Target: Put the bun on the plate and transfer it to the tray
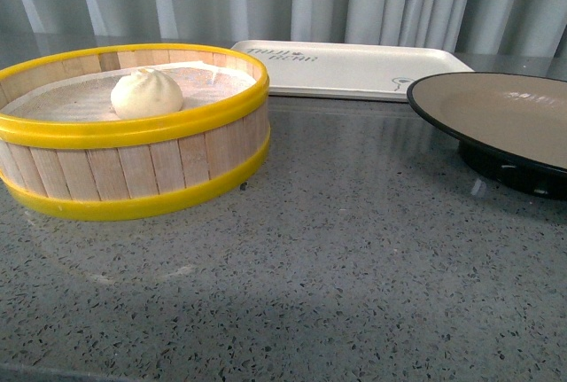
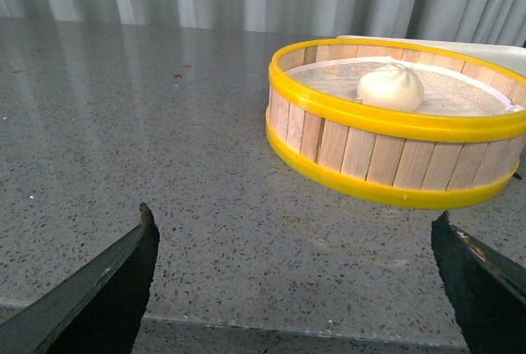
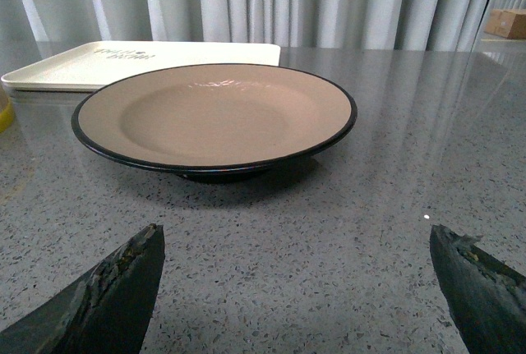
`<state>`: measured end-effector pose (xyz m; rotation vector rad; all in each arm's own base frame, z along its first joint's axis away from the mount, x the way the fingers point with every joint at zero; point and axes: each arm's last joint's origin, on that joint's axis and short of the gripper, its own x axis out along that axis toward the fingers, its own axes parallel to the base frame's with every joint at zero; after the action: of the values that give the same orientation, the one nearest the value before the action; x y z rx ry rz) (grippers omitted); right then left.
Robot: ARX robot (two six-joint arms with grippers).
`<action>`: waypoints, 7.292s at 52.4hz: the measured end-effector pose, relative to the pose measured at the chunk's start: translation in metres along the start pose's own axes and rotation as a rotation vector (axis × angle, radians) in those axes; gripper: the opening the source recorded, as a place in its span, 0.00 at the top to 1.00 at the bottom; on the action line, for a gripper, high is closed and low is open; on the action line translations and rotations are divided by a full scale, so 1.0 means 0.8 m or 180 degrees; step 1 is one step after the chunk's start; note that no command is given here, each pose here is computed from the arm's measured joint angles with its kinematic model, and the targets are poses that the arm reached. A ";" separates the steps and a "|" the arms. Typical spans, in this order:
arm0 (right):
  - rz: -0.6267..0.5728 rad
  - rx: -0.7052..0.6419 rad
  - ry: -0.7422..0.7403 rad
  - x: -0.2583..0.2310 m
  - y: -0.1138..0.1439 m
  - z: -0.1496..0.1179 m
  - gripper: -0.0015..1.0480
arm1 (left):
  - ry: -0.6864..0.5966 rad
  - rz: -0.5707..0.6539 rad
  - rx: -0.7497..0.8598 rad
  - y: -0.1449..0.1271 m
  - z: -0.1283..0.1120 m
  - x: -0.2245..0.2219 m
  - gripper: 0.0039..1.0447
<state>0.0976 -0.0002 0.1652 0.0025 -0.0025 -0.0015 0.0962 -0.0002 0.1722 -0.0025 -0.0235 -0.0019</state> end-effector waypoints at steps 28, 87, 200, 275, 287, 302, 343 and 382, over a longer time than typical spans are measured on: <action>-0.0001 -0.0001 0.0000 0.000 0.000 0.000 0.08 | 0.0000 0.0000 0.0000 0.000 0.000 0.000 0.06; 0.0002 -0.0001 0.0000 0.000 0.000 0.000 0.08 | 0.1038 -0.0702 -0.0006 -0.069 0.194 0.201 0.06; 0.0001 -0.0001 0.0000 0.000 0.000 0.000 0.08 | 0.1996 -0.0490 0.0754 -0.144 0.113 0.319 0.74; 0.0001 -0.0001 0.0000 0.000 0.000 0.000 0.08 | 0.1272 -0.2234 0.1338 -0.484 0.177 0.269 0.96; 0.0002 -0.0001 0.0000 0.000 0.000 0.000 0.08 | 0.1193 -0.2121 0.1362 -0.488 0.184 0.287 0.96; 0.0001 -0.0001 0.0000 0.000 0.000 0.000 0.08 | 0.1336 -0.2154 0.1547 -0.490 0.155 0.292 0.96; 0.0001 -0.0001 0.0000 0.000 0.000 0.000 0.08 | 0.1471 -0.2118 0.1748 -0.488 0.137 0.292 0.21; 0.0001 -0.0001 0.0000 0.000 0.000 0.000 0.08 | 0.0599 -0.2106 0.0932 -0.358 0.275 0.237 0.06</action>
<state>0.0976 -0.0002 0.1652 0.0021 -0.0025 -0.0011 0.2797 -0.2865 0.3972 0.2983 0.1648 -0.6601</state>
